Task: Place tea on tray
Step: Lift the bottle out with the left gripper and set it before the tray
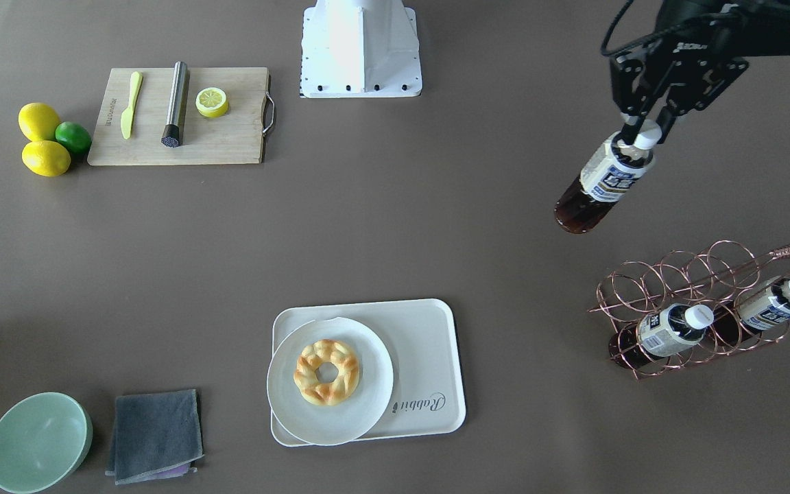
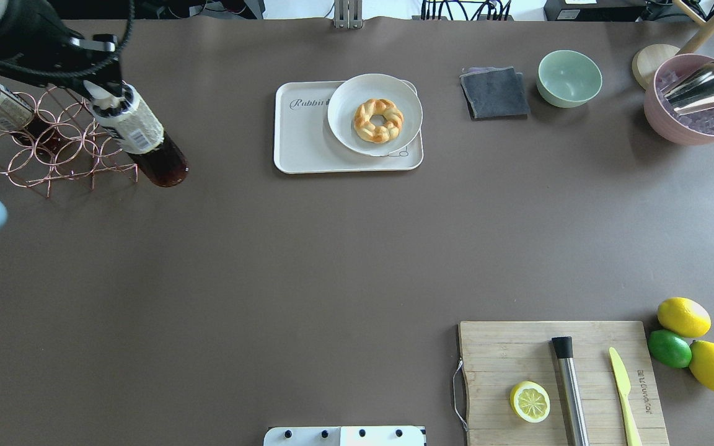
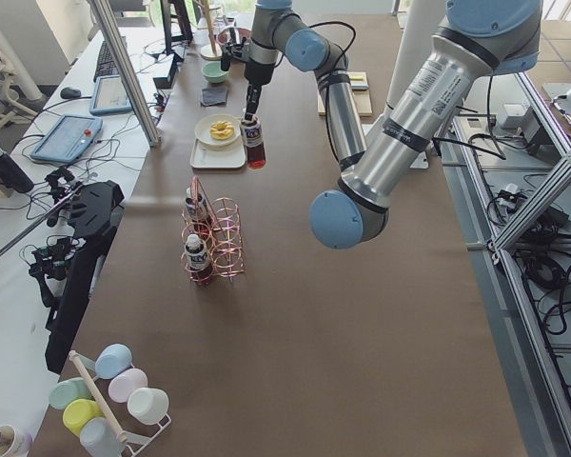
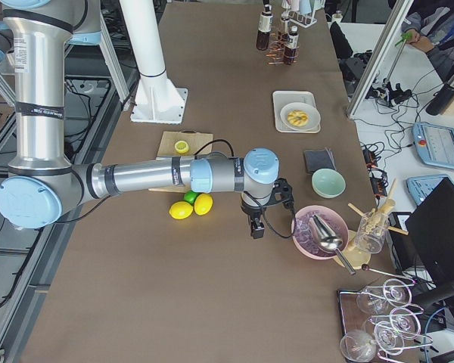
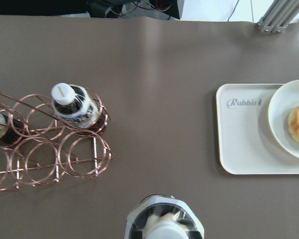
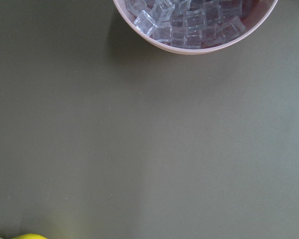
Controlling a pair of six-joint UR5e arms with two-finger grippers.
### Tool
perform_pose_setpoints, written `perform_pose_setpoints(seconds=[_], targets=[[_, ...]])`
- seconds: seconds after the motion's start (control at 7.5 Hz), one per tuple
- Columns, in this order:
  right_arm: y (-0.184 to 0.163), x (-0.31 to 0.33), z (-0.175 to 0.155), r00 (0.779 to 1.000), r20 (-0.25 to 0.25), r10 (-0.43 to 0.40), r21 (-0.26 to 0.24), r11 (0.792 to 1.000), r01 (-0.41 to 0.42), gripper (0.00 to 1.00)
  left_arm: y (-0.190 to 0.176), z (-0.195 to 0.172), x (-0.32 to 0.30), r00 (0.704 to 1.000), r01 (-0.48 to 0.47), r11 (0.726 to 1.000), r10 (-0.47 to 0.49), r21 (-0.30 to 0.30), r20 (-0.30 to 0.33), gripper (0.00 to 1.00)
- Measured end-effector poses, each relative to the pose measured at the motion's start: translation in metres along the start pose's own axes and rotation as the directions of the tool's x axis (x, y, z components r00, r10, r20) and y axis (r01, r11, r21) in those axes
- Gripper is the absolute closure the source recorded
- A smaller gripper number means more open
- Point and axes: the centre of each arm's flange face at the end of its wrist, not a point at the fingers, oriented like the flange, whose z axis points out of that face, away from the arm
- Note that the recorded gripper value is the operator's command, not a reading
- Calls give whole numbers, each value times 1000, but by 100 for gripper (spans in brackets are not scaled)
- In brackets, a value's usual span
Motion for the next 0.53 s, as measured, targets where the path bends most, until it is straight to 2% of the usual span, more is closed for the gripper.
perform_pose_setpoints(seconds=[0.53], targets=[[-2,0,0,1000,0,-2,1,1000,2,0,88,75,188,999,1,1000,0,-18,45,100]])
